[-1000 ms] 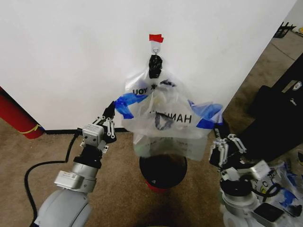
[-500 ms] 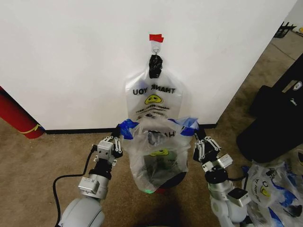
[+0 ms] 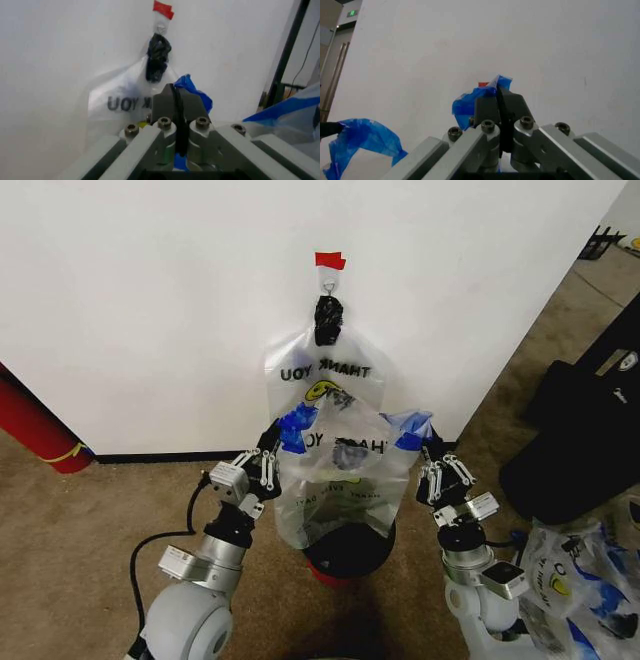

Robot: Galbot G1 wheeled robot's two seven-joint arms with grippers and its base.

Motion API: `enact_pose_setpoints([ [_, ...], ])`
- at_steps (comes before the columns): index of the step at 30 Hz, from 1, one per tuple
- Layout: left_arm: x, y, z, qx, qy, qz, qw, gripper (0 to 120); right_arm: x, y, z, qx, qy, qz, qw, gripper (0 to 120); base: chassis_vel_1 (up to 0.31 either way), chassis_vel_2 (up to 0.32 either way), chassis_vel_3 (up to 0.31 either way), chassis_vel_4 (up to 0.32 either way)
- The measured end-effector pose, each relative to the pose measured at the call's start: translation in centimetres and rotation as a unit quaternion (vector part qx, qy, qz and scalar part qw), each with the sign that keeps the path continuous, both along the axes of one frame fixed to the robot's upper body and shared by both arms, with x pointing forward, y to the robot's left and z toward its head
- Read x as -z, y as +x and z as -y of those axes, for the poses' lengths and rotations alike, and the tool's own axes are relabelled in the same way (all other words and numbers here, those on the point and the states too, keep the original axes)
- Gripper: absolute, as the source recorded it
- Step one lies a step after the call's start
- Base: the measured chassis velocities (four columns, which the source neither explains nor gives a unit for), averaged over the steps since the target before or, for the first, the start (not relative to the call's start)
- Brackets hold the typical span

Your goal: Pick up the garbage bag from the wall and place it over the trash bin.

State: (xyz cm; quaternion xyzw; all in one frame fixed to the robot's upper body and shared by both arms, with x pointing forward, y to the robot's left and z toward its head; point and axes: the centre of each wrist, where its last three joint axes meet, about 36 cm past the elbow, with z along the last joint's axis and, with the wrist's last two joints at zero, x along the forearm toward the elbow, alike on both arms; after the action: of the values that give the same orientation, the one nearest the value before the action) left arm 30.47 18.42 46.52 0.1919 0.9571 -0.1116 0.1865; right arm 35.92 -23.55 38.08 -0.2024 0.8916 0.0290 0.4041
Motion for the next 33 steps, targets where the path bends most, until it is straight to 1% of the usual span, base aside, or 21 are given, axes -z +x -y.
enact_pose_setpoints([
  [4, 0.9, -0.3, 1.3, 0.021, -0.074, -0.033, 0.9965, 0, 1.2, 0.0, -0.1, 0.007, -0.007, 0.000, 1.000, 0, 0.000, 0.000, 0.000, 0.000],
  [5, 0.9, -0.3, 1.3, 0.021, -0.074, -0.033, 0.9965, 0, 1.2, 0.0, -0.1, 0.007, -0.007, 0.000, 1.000, 0, 0.000, 0.000, 0.000, 0.000],
  [7, 1.5, -0.4, 1.7, 0.028, -0.094, -0.047, 0.9940, 0, 1.8, 0.1, -0.1, 0.008, -0.016, 0.000, 1.000, 0, 0.000, 0.000, 0.000, 0.000],
  [10, 2.3, -0.7, 1.7, 0.038, -0.107, -0.058, 0.9919, 0, 2.7, 0.3, 0.2, 0.005, -0.035, -0.006, 0.999, 0, 0.000, 0.000, 0.000, 0.000],
  [12, 2.4, -0.9, 1.5, 0.043, -0.111, -0.061, 0.9910, 0, 2.9, 0.4, 0.5, 0.001, -0.043, -0.008, 0.999, 0, 0.000, 0.000, 0.000, 0.000],
  [14, 2.4, -1.1, 1.1, 0.051, -0.113, -0.062, 0.9904, 0, 3.0, 0.5, 1.6, -0.014, -0.062, -0.006, 0.998, 0, 0.000, 0.000, 0.000, 0.000],
  [16, 2.5, -1.3, 0.6, 0.057, -0.100, -0.058, 0.9916, 0, 2.9, 0.7, 3.4, -0.041, -0.088, -0.010, 0.995, 0, 0.000, 0.000, 0.000, 0.000],
  [18, 3.0, -1.6, -0.2, 0.061, -0.067, -0.056, 0.9943, 0, 3.0, 0.8, 5.8, -0.076, -0.124, -0.020, 0.989, 0, 0.000, 0.000, 0.000, 0.000],
  [19, 3.0, -1.6, -0.2, 0.061, -0.067, -0.056, 0.9943, 0, 3.0, 0.8, 5.8, -0.076, -0.124, -0.020, 0.989, 0, 0.000, 0.000, 0.000, 0.000],
  [21, 4.1, -2.0, -1.1, 0.064, -0.023, -0.060, 0.9959, 0, 3.8, 0.9, 8.6, -0.119, -0.171, -0.037, 0.977, 0, 0.000, 0.000, 0.000, 0.000],
  [23, 5.5, -2.6, -2.0, 0.070, 0.018, -0.066, 0.9952, 0, 4.7, 0.7, 11.0, -0.158, -0.214, -0.056, 0.962, 0, 0.000, 0.000, 0.000, 0.000],
  [24, 5.5, -2.6, -2.0, 0.070, 0.018, -0.066, 0.9952, 0, 4.7, 0.7, 11.0, -0.158, -0.214, -0.056, 0.962, 0, 0.000, 0.000, 0.000, 0.000],
  [26, 6.9, -3.2, -2.6, 0.077, 0.048, -0.072, 0.9933, 0, 5.6, 0.6, 12.6, -0.176, -0.238, -0.073, 0.952, 0, 0.000, 0.000, 0.000, 0.000],
  [28, 8.0, -3.3, -3.0, 0.079, 0.072, -0.074, 0.9915, 0, 6.3, 0.7, 13.5, -0.181, -0.247, -0.084, 0.948, 0, 0.000, 0.000, 0.000, 0.000],
  [31, 9.1, -3.1, -3.9, 0.078, 0.108, -0.075, 0.9882, 0, 7.3, 1.1, 14.1, -0.187, -0.254, -0.092, 0.945, 0, 0.000, 0.000, 0.000, 0.000],
  [32, 9.1, -3.1, -3.9, 0.078, 0.108, -0.075, 0.9882, 0, 7.3, 1.1, 14.1, -0.187, -0.254, -0.092, 0.945, 0, 0.000, 0.000, 0.000, 0.000],
  [33, 9.2, -3.1, -4.2, 0.078, 0.118, -0.076, 0.9870, 0, 7.6, 1.1, 14.2, -0.191, -0.255, -0.094, 0.943, 0, 0.000, 0.000, 0.000, 0.000],
])
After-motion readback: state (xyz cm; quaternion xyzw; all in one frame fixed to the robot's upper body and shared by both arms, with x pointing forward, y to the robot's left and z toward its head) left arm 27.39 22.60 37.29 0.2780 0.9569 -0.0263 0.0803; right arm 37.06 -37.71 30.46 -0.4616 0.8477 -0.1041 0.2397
